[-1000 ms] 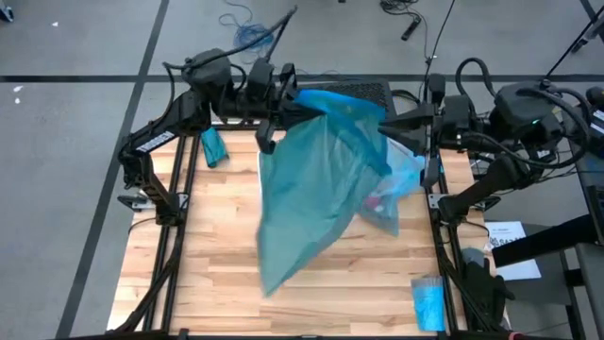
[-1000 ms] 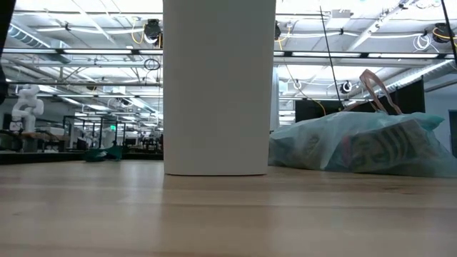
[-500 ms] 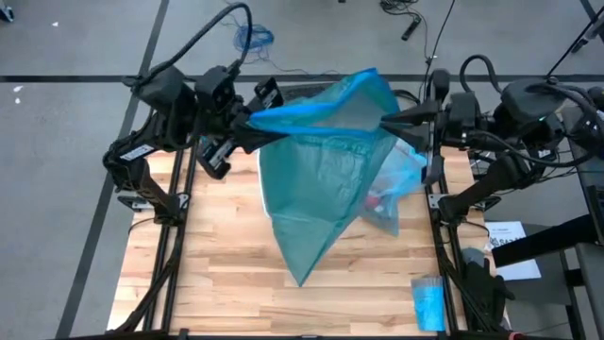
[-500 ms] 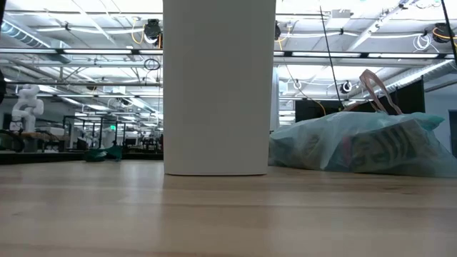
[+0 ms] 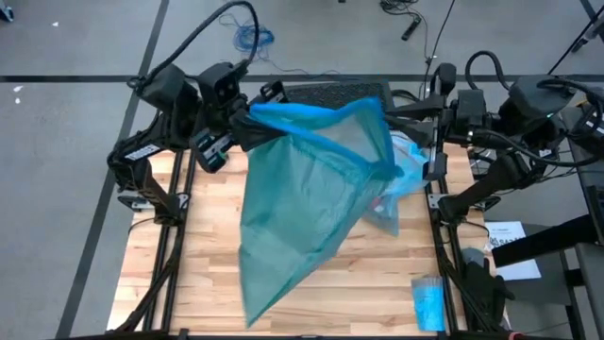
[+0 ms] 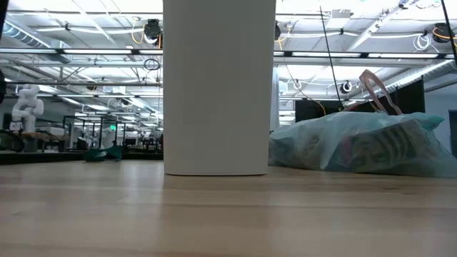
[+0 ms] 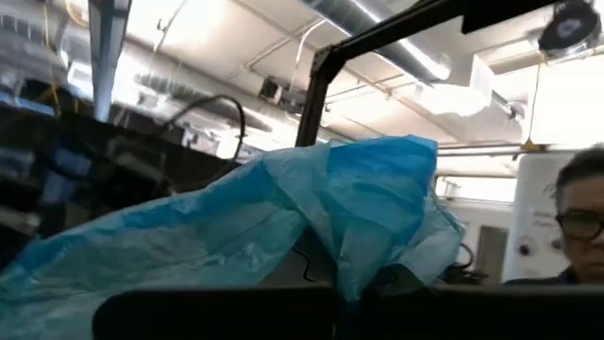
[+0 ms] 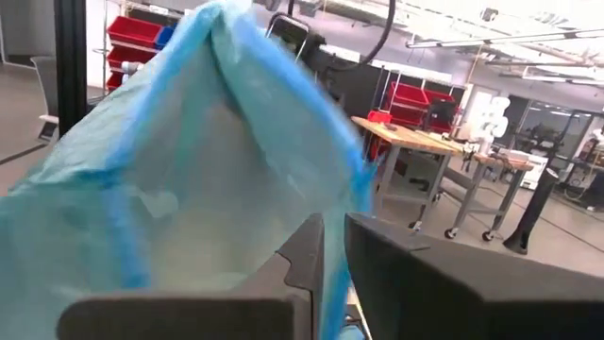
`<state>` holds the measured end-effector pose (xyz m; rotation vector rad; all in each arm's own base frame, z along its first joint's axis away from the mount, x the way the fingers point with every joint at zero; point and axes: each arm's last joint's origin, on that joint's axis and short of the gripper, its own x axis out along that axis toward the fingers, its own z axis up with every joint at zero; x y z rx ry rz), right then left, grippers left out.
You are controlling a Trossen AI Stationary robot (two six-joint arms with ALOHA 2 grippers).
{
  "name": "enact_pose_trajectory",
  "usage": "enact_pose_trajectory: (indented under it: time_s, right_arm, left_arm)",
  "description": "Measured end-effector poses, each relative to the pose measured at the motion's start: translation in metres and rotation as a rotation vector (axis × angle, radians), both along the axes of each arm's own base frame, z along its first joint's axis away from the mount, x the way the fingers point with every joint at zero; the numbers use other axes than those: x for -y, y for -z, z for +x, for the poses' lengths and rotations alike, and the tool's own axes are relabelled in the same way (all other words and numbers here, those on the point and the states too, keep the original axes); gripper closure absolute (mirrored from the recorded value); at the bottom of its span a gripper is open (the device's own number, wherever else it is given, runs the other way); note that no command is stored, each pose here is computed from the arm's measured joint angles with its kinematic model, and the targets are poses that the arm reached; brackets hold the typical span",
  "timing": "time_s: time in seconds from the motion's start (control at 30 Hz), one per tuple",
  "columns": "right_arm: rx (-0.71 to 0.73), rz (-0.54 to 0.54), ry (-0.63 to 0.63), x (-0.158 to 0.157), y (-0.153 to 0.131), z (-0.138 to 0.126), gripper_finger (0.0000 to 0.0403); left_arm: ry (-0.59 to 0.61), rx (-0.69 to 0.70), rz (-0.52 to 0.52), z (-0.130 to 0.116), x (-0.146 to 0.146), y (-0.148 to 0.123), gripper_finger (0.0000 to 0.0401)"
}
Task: Place trash/remove bag and relplace
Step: Insert the blue trash bag into the white trash bin
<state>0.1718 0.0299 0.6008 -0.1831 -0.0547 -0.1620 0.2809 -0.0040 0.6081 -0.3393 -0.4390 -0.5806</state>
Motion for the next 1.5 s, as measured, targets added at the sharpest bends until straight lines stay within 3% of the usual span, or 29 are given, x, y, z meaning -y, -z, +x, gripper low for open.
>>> enact_pose_trajectory:
  time_s: [0.23,0.53,0.8,1.1,1.3,1.5]
  right_arm:
    - [0.006,0.008,0.006,0.002,-0.001,-0.001,0.0365]
    - [-0.076,0.05,-0.133,-0.007,0.01,0.017,0.0365]
    - [-0.166,0.074,-0.179,-0.013,0.023,0.038,0.0365]
    - [-0.088,0.066,-0.198,-0.015,0.015,0.037,0.0365]
    - [-0.116,0.102,-0.366,-0.017,0.019,0.045,0.0365]
    - [-0.239,0.171,-0.474,-0.015,0.037,0.073,0.0375]
  left_arm:
    - [-0.012,-0.099,-0.058,0.018,-0.019,0.013,0.0401]
    - [-0.083,-0.157,-0.009,0.014,-0.07,0.02,0.0401]
    - [-0.145,-0.37,0.037,0.026,-0.101,0.049,0.0401]
    - [-0.213,-0.473,0.122,0.033,-0.116,0.069,0.0401]
    - [-0.285,-0.494,0.129,0.029,-0.133,0.073,0.0401]
    - [-0.334,-0.463,0.131,0.018,-0.153,0.069,0.0401]
